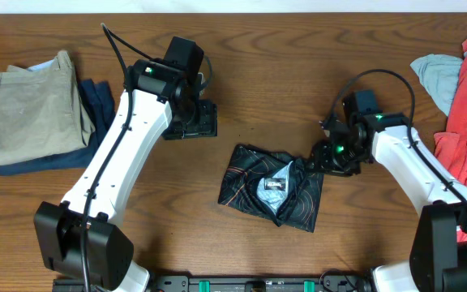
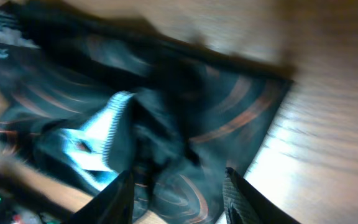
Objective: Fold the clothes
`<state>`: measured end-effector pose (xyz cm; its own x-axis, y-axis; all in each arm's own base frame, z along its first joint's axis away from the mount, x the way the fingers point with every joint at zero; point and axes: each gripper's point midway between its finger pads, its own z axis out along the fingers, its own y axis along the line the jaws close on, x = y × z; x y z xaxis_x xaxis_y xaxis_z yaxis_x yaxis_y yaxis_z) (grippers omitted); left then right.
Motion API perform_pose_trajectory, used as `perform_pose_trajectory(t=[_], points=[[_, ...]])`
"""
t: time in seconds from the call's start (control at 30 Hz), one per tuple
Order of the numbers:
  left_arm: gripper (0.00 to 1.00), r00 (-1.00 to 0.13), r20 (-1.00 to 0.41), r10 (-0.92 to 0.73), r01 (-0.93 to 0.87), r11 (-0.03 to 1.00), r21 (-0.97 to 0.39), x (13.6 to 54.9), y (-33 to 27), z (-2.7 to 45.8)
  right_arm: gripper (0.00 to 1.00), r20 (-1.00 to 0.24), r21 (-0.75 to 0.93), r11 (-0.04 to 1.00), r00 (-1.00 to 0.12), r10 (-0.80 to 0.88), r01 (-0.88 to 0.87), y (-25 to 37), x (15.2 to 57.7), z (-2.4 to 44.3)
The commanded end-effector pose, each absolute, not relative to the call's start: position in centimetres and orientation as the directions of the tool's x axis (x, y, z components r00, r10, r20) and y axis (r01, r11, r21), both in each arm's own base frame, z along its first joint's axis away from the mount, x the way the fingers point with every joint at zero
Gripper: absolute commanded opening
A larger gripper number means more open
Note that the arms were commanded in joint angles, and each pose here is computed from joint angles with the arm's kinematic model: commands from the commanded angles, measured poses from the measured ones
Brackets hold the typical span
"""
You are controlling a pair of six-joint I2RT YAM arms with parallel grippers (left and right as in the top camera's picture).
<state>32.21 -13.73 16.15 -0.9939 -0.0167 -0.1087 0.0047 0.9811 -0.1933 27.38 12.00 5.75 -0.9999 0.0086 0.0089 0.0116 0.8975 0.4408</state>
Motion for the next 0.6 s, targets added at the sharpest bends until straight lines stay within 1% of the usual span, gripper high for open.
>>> perform_pose_trajectory(t=[0.0, 0.2, 0.33, 0.47, 0.53, 0.57], points=[[0.66, -0.995, -0.098, -0.001, 0.016, 0.984, -0.175, 32.0, -13.4, 15.7, 0.44, -0.025, 0.535, 0.842, -0.998, -0.062, -0.065, 14.7, 27.2, 6.9], [0.66, -0.995, -0.098, -0.001, 0.016, 0.984, -0.175, 32.0, -13.4, 15.7, 0.30, -0.009, 0.460, 0.886, -0.998, -0.063, -0.060, 15.3, 26.9, 5.7], [0.66, -0.995, -0.095, -0.001, 0.015, 0.985, -0.174, 32.0, -13.4, 15.7, 0.29, 0.023, 0.417, 0.908, -0.999, -0.049, -0.035, 15.8, 26.6, 4.5], [0.66, -0.996, -0.092, -0.001, 0.015, 0.985, -0.173, 31.9, -13.4, 15.7, 0.29, 0.047, 0.417, 0.908, -0.997, -0.057, -0.032, 16.5, 26.4, 3.6], [0.66, -0.996, -0.092, -0.001, 0.015, 0.985, -0.173, 31.9, -13.4, 15.7, 0.29, 0.056, 0.419, 0.908, -0.996, -0.063, -0.034, 16.8, 26.2, 3.3], [0.66, -0.996, -0.092, -0.001, 0.015, 0.985, -0.173, 31.9, -13.4, 15.7, 0.27, 0.058, 0.418, 0.908, -0.996, -0.066, -0.036, 16.9, 26.2, 3.2]])
